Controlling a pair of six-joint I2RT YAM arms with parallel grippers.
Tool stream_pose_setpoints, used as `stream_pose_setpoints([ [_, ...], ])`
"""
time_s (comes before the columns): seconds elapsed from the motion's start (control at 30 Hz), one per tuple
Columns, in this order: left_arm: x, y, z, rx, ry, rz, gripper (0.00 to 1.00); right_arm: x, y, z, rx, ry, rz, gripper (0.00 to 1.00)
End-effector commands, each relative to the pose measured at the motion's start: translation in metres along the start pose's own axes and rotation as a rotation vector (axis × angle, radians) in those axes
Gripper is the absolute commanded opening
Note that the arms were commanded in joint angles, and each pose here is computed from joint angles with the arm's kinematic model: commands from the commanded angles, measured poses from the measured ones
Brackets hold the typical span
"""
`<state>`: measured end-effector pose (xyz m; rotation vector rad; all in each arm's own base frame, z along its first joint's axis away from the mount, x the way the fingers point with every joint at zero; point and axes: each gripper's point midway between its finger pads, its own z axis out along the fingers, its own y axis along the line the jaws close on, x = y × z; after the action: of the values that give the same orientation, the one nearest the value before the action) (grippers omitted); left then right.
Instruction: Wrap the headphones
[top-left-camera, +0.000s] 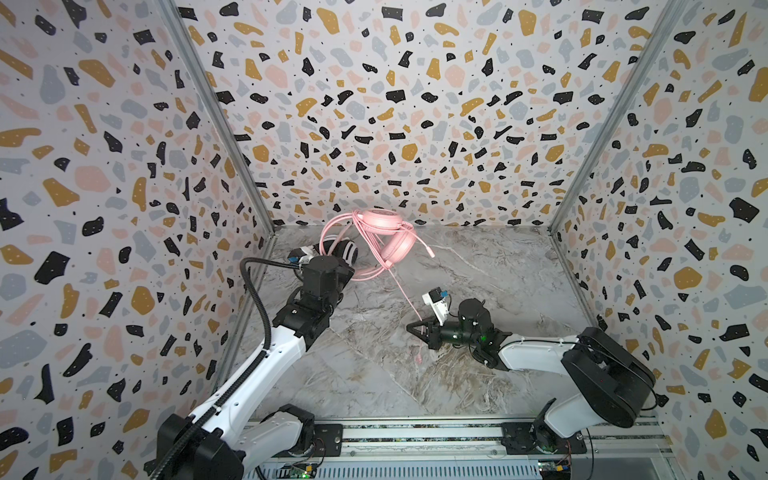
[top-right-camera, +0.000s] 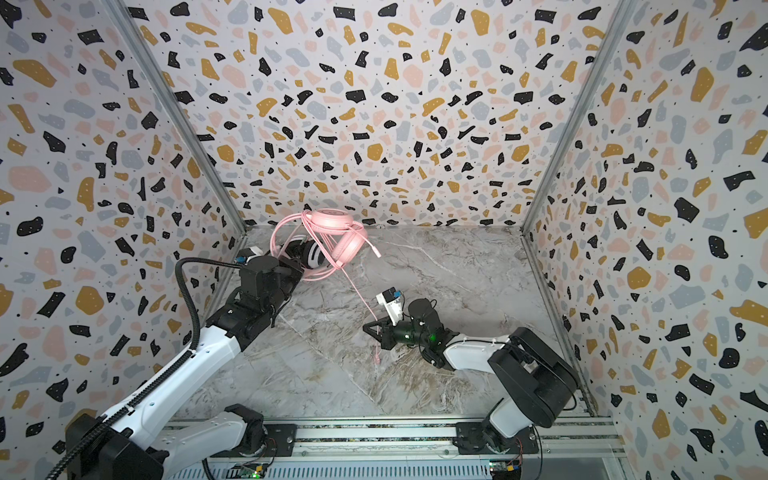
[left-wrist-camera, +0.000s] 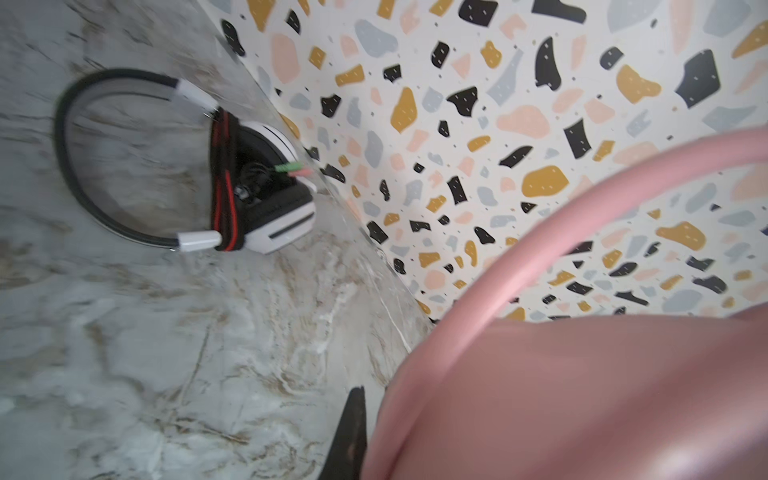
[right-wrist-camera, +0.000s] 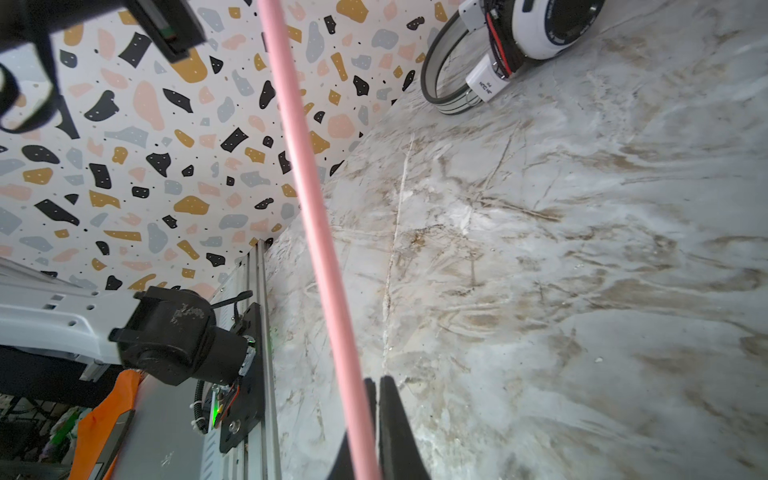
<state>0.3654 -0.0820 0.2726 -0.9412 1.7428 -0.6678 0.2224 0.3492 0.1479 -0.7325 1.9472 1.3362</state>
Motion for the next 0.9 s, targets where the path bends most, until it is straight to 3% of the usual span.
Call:
stream_pose_setpoints([
  [0.0, -0.061, -0.009, -0.017, 0.026, -0.288, -0.100, 0.00, 0.023, 0.011, 0.002, 0.049, 0.126, -0.065, 0.07],
  [0.17, -0.071, 0.013, -0.019, -0.061, -0.372, -0.077, 0.00, 0.033, 0.035, 0.005, 0.092, 0.233, -0.198, 0.07],
  [0.37, -0.074, 0.028, -0.015, -0.178, -0.401, 0.076, 0.00, 0.021, 0.054, -0.005, 0.208, 0.268, -0.360, 0.07],
  [0.6, -0.036, 0.051, 0.009, -0.244, -0.271, 0.300, 0.00, -0.036, 0.054, -0.027, 0.399, 0.207, -0.531, 0.07],
  [0.87, 0.015, 0.052, 0.010, -0.238, -0.157, 0.651, 0.00, -0.108, 0.047, -0.043, 0.555, 0.112, -0.613, 0.07],
])
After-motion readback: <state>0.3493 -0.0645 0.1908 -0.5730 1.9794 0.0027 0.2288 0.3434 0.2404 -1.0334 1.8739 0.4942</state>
